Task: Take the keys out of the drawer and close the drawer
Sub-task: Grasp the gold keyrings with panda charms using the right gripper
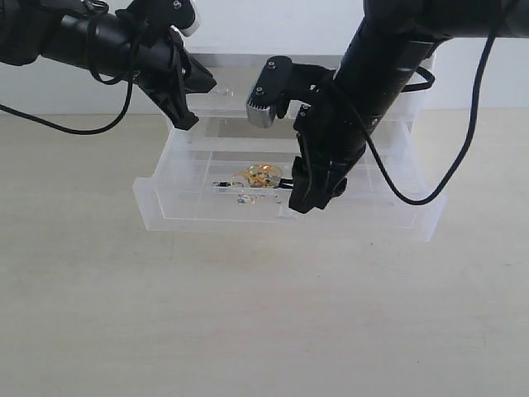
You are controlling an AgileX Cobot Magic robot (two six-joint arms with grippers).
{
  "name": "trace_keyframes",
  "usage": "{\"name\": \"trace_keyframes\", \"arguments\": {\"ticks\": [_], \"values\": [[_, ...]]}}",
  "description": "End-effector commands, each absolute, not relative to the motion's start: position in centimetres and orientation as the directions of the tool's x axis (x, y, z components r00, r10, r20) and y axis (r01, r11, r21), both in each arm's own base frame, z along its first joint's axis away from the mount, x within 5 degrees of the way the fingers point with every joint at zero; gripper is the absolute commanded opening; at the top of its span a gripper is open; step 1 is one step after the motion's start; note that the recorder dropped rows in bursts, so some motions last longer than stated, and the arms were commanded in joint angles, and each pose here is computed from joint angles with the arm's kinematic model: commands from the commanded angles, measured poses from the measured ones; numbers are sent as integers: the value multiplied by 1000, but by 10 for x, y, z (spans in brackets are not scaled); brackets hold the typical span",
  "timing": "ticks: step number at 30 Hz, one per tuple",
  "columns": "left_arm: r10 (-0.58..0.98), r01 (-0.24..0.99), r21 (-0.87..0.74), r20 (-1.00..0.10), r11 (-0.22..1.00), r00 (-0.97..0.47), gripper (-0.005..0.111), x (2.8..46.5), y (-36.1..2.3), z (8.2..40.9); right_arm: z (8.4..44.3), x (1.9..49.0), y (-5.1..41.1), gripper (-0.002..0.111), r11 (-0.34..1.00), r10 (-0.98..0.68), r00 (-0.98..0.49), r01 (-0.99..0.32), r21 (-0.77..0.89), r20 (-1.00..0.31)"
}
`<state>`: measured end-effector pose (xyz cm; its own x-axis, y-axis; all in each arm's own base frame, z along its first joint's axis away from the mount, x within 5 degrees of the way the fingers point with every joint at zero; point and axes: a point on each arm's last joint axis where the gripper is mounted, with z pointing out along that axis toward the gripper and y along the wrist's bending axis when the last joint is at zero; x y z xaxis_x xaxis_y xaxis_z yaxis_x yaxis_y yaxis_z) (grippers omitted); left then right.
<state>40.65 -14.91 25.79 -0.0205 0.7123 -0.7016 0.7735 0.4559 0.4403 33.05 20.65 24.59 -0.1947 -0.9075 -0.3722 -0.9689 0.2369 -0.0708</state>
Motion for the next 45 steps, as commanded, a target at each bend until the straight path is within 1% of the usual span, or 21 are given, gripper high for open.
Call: {"name": "trace_keyframes", "arguments": {"ticks": [1, 3, 8, 10, 14, 18, 21, 23, 29, 34, 39, 45], "values": [[686, 676, 488, -727, 553, -37, 4, 417, -143, 272, 251, 334, 205, 43, 276, -888, -217, -957, -92, -405], [686, 676, 488, -727, 553, -37, 4, 417, -143, 272, 256, 336, 206, 39, 321, -866, -244, -941, -110, -437], [686, 674, 489, -727, 554, -37, 4, 417, -143, 272, 279, 345, 212, 39, 406, -793, -271, -902, -143, -546], [686, 674, 489, -727, 554, -37, 4, 417, -143, 272, 284, 346, 213, 39, 425, -776, -281, -894, -140, -564], [686, 674, 489, -727, 554, -37, 4, 417, -143, 272, 284, 346, 214, 39, 427, -775, -289, -895, -128, -562], [686, 674, 489, -727, 554, -37, 4, 417, -143, 272, 286, 351, 216, 39, 523, -701, -356, -845, -106, -618], [687, 672, 491, -725, 554, -36, 4, 417, -142, 272, 288, 354, 217, 39, 546, -672, -361, -831, -103, -646], [687, 672, 491, -725, 554, -36, 4, 417, -142, 272, 284, 355, 218, 39, 546, -673, -369, -832, -95, -641], [694, 670, 500, -719, 549, -33, 4, 417, -142, 272, 256, 371, 224, 39, 584, -654, -404, -807, -87, -639], [694, 672, 498, -720, 548, -33, 4, 417, -142, 272, 247, 379, 227, 39, 608, -634, -402, -787, -104, -661], [694, 672, 498, -720, 548, -33, 4, 417, -142, 272, 232, 385, 228, 39, 601, -651, -399, -791, -117, -646], [694, 672, 498, -720, 548, -33, 4, 417, -142, 272, 221, 385, 230, 39, 598, -658, -426, -797, -85, -621]]}}
